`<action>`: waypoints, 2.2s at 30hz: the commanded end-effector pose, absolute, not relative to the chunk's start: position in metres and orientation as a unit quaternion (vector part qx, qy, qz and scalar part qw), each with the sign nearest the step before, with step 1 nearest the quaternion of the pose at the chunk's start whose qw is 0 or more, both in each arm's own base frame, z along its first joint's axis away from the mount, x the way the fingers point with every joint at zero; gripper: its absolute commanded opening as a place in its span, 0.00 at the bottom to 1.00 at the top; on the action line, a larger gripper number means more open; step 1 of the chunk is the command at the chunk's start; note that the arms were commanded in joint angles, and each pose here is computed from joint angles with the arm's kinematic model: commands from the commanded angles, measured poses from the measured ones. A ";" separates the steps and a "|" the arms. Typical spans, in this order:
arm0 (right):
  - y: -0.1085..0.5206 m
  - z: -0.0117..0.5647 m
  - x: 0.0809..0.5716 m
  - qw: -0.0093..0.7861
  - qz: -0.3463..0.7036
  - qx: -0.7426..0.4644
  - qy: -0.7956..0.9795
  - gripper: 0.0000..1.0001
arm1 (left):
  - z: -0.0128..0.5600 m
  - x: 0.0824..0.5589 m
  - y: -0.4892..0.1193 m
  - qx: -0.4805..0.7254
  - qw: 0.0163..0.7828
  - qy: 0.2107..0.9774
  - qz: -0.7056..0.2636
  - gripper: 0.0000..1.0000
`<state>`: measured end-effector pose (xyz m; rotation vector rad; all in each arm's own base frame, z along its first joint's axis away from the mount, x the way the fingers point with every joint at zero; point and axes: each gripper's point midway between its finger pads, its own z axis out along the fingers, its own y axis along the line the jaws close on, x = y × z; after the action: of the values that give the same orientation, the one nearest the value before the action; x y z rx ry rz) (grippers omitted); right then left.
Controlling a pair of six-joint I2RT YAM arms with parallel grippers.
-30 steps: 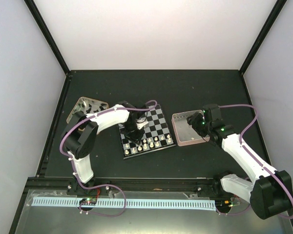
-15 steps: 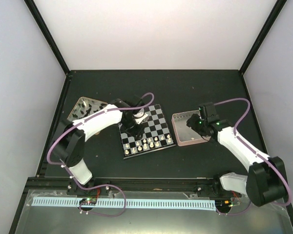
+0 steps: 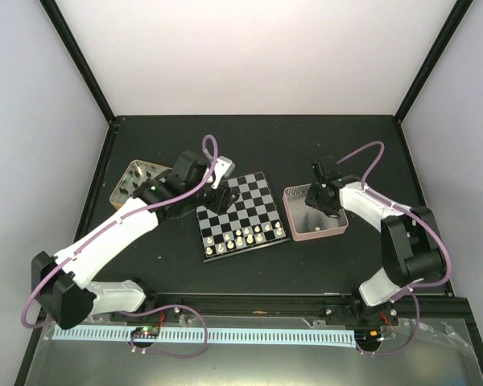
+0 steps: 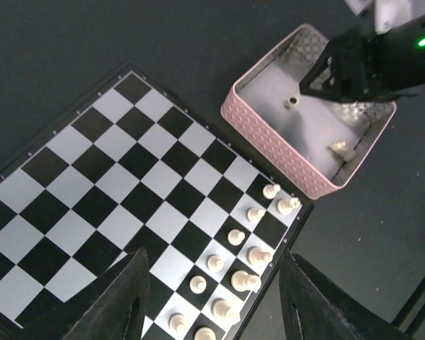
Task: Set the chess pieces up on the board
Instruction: Pick up the chess piece from the storage box.
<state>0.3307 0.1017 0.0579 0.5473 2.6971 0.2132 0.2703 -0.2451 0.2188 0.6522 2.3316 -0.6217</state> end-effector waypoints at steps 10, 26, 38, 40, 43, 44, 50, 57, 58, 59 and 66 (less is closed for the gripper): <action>0.083 0.035 0.354 0.179 -0.017 0.222 0.958 0.43 | 0.238 0.277 -0.241 0.238 0.377 0.863 -0.240 0.54; 0.093 0.018 0.337 0.139 -0.021 0.202 0.969 0.41 | 0.233 0.278 -0.241 0.238 0.374 0.865 -0.236 0.54; 0.094 0.017 0.333 0.135 -0.017 0.196 0.971 0.24 | 0.233 0.277 -0.241 0.236 0.374 0.865 -0.237 0.54; 0.093 0.018 0.332 0.133 -0.017 0.197 0.971 0.28 | 0.234 0.278 -0.241 0.236 0.375 0.865 -0.237 0.54; 0.093 0.019 0.330 0.132 -0.016 0.197 0.971 0.30 | 0.233 0.277 -0.241 0.235 0.374 0.865 -0.238 0.54; 0.093 0.019 0.329 0.131 -0.015 0.198 0.971 0.30 | 0.233 0.278 -0.241 0.235 0.374 0.865 -0.238 0.54; 0.096 0.020 0.323 0.127 -0.003 0.200 0.972 0.30 | 0.234 0.278 -0.241 0.235 0.374 0.865 -0.239 0.54; 0.096 0.020 0.324 0.132 -0.002 0.199 0.971 0.17 | 0.232 0.277 -0.241 0.235 0.373 0.865 -0.240 0.54; 0.095 0.020 0.325 0.134 -0.004 0.198 0.971 0.15 | 0.232 0.278 -0.241 0.235 0.373 0.865 -0.239 0.54; 0.094 0.020 0.325 0.135 -0.006 0.197 0.971 0.13 | 0.232 0.277 -0.242 0.235 0.373 0.865 -0.240 0.54; 0.096 0.038 0.337 0.178 0.006 0.175 0.968 0.10 | 0.237 0.279 -0.239 0.224 0.381 0.865 -0.239 0.55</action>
<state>0.3296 0.0945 0.0196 0.5634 2.8086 -0.0093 0.2741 -0.2407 0.2248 0.6136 2.2475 -0.6121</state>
